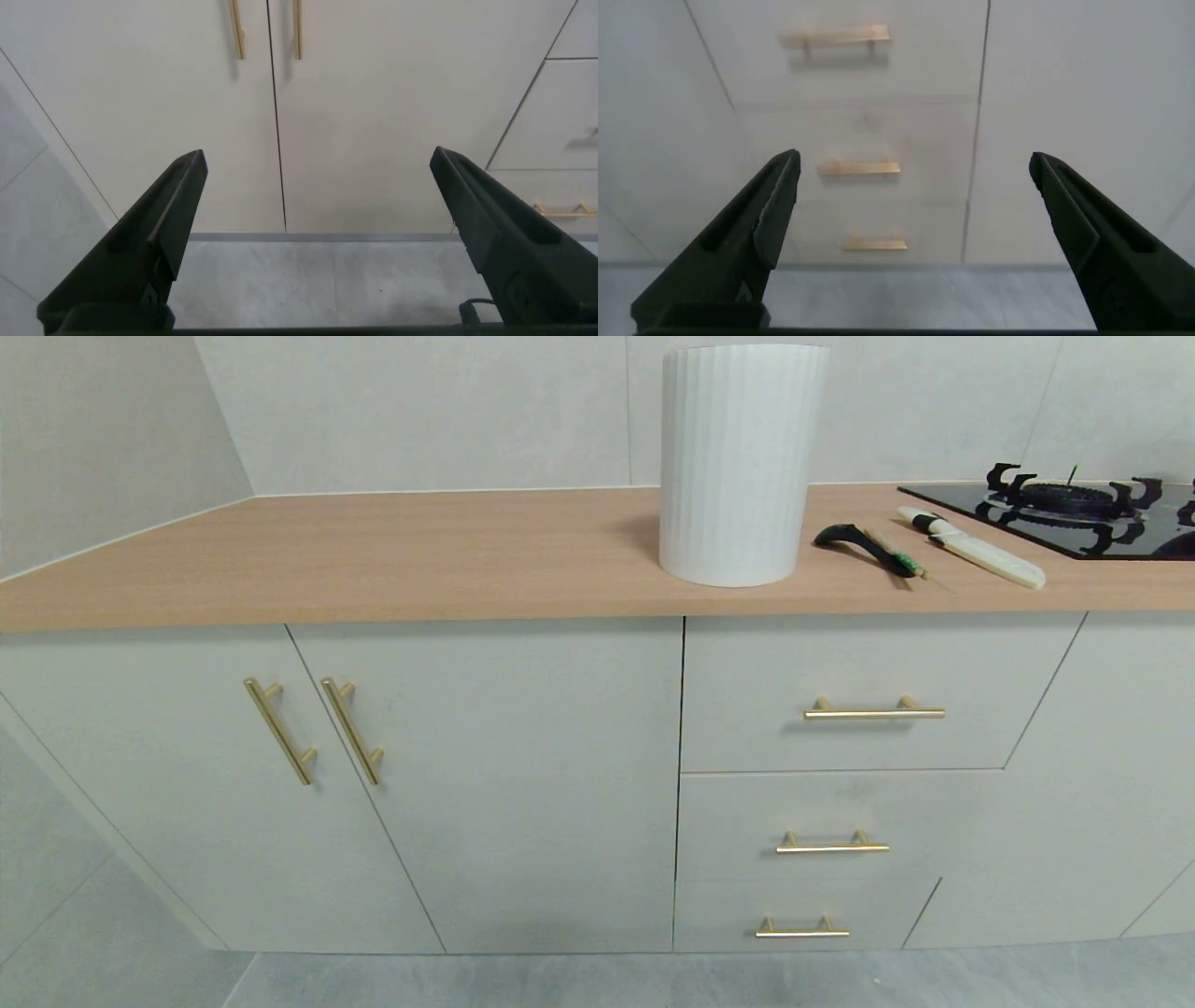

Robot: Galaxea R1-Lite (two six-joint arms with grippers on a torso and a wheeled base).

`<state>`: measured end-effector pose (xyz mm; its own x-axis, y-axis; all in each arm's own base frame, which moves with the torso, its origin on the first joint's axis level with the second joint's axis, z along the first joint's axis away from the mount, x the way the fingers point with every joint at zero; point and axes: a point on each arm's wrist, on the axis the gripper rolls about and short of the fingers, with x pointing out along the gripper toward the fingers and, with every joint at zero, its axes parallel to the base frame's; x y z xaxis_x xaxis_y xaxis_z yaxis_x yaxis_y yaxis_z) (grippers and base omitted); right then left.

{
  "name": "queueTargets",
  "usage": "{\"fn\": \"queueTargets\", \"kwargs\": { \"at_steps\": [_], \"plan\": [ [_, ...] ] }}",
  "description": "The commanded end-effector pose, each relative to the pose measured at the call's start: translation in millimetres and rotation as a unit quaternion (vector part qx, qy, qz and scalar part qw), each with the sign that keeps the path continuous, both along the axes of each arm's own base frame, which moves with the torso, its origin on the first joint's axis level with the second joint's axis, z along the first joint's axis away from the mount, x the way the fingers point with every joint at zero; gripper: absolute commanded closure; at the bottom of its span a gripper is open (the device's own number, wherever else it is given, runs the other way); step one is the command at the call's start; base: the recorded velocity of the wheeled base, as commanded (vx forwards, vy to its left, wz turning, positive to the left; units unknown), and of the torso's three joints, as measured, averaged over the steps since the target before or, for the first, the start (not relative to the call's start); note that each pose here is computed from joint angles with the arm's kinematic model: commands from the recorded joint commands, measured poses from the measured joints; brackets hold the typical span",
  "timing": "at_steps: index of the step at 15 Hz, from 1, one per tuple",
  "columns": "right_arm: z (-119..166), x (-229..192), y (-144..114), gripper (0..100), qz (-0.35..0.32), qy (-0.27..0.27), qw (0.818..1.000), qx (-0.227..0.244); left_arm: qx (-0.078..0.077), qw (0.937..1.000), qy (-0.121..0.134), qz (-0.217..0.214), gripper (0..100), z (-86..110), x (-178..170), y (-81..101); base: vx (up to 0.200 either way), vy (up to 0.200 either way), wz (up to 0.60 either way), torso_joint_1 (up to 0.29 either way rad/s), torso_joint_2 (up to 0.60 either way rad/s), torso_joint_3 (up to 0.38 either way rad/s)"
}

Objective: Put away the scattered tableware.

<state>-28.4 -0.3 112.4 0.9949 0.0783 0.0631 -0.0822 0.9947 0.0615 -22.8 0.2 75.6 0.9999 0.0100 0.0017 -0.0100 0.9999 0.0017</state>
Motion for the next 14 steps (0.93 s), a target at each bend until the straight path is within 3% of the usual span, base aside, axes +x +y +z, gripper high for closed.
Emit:
{"fn": "queueTargets", "kwargs": {
  "at_steps": [1, 5, 9, 14],
  "plan": [
    [16.6, 19.3, -0.1, 0, 0.054, 0.071, 0.996, -0.018, 0.0, 1.0, 0.0, 0.0, 0, 0.0, 0.0, 0.0, 0.0, 0.0, 0.0, 0.0, 0.0, 0.0],
    [29.4, 62.5, 8.4, 0, 0.086, 0.201, 0.975, -0.037, 0.0, 1.0, 0.0, 0.0, 0, 0.0, 0.0, 0.0, 0.0, 0.0, 0.0, 0.0, 0.0, 0.0],
    [37.8, 121.4, 21.9, 0, 0.109, 0.312, 0.942, -0.061, 0.0, 1.0, 0.0, 0.0, 0, 0.0, 0.0, 0.0, 0.0, 0.0, 0.0, 0.0, 0.0, 0.0],
    [17.2, 199.2, 38.6, 0, 0.109, 0.367, 0.921, -0.071, 0.0, 1.0, 0.0, 0.0, 0, 0.0, 0.0, 0.0, 0.0, 0.0, 0.0, 0.0, 0.0, 0.0]
  ]
}}
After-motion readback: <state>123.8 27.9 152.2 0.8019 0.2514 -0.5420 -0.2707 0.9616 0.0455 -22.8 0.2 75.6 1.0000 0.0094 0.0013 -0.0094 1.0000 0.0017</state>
